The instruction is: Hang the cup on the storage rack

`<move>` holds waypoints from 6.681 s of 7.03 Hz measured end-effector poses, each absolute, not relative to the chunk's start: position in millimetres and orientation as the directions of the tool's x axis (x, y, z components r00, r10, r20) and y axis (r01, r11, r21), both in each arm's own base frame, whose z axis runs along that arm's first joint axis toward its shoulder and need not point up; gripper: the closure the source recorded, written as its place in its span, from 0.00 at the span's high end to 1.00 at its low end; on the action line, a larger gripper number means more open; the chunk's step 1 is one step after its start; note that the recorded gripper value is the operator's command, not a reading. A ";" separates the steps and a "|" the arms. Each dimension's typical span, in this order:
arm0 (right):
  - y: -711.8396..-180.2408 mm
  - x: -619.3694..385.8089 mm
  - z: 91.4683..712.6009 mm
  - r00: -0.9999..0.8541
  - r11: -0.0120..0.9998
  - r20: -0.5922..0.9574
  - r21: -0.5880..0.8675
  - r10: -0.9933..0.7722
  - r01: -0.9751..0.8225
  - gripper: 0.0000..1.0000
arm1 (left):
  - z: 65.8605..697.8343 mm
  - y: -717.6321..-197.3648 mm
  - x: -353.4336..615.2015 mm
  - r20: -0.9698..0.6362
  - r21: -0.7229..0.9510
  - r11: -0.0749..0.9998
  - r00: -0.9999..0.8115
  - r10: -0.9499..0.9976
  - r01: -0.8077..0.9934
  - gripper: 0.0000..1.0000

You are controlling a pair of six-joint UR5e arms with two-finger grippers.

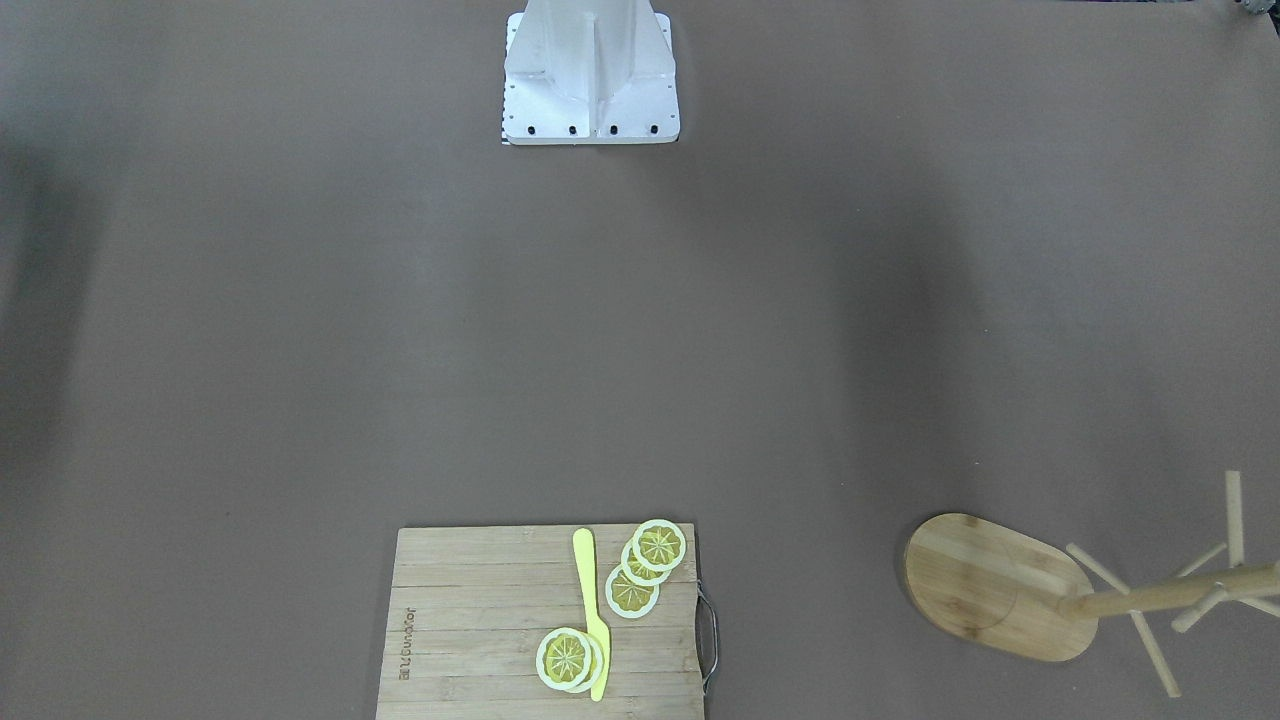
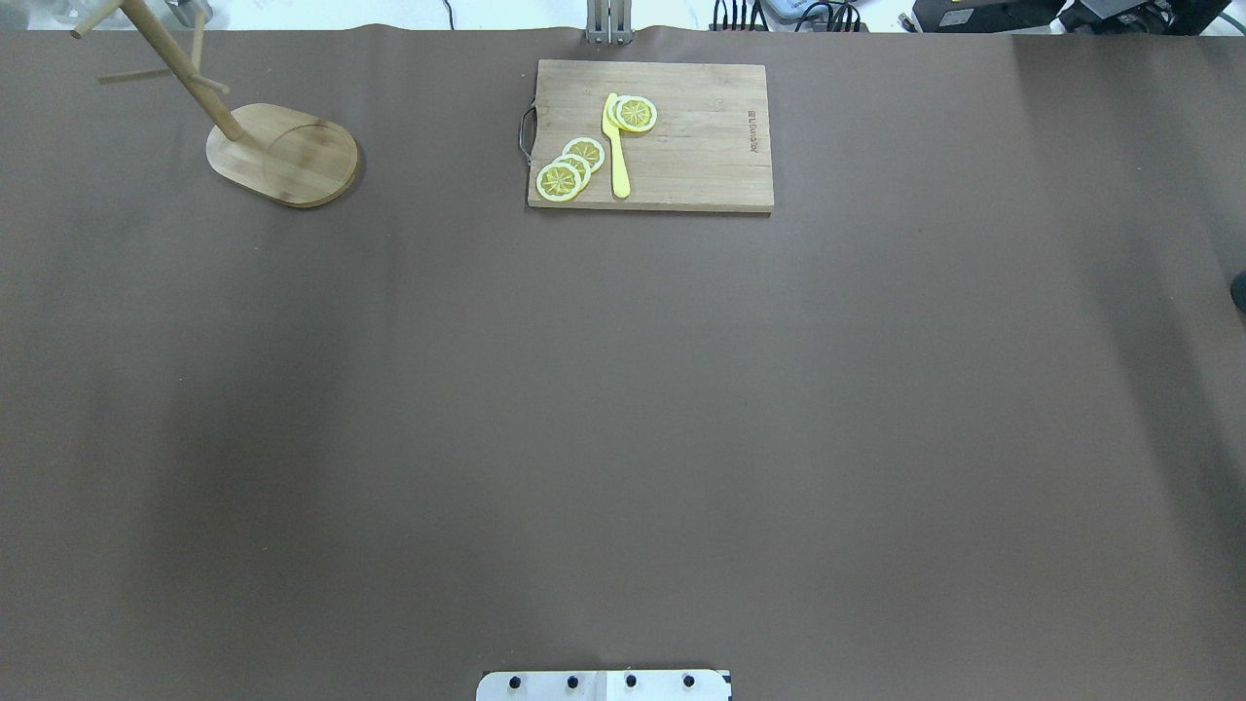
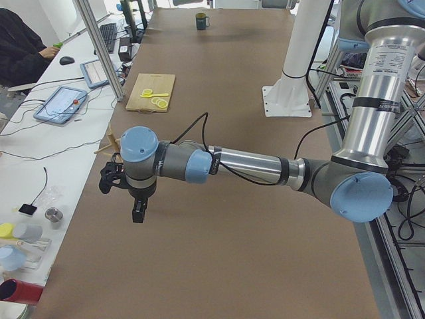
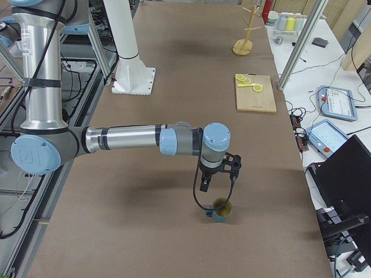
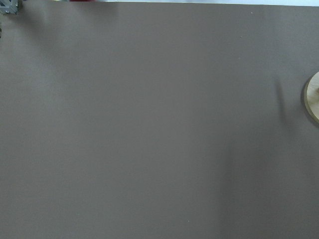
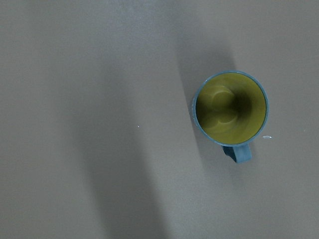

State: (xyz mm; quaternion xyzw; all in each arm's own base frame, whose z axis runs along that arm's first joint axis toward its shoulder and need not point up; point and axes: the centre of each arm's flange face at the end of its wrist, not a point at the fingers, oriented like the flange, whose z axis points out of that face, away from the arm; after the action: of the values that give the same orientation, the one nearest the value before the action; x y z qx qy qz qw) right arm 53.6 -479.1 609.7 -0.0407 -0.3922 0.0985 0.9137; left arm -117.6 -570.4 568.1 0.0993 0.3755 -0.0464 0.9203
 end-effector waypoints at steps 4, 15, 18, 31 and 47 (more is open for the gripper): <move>-479.0 53.4 609.1 0.670 0.977 0.711 -0.153 0.213 -0.148 1.00 | 575.3 -576.4 -93.9 -0.653 0.147 0.983 0.757 0.010 0.113 0.98; -483.1 52.3 603.5 0.658 0.976 0.721 -0.154 0.216 -0.151 1.00 | 611.4 -553.6 -49.7 -0.648 0.131 0.985 0.762 -0.001 0.113 0.98; -495.0 52.4 636.4 0.678 0.989 0.721 -0.071 0.141 -0.130 1.00 | 607.7 -552.0 -49.0 -0.651 0.157 0.981 0.759 0.015 0.116 0.98; -559.5 34.8 758.1 0.772 0.998 0.633 0.030 -0.059 0.052 0.35 | 594.3 -554.2 -43.9 -0.706 0.145 0.979 0.708 0.000 0.145 0.98; -598.1 -188.3 374.8 0.492 0.897 0.761 -0.277 0.423 -0.343 0.00 | 590.2 -554.4 -43.4 -0.715 0.131 0.978 0.699 -0.020 0.163 0.98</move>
State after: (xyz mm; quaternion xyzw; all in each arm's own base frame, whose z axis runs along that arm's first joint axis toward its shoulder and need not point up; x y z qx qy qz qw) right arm -188.3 -598.1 374.8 -0.0440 -0.4526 0.2222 0.8625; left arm -43.4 -554.4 590.2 0.0926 0.3848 -0.0500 0.9170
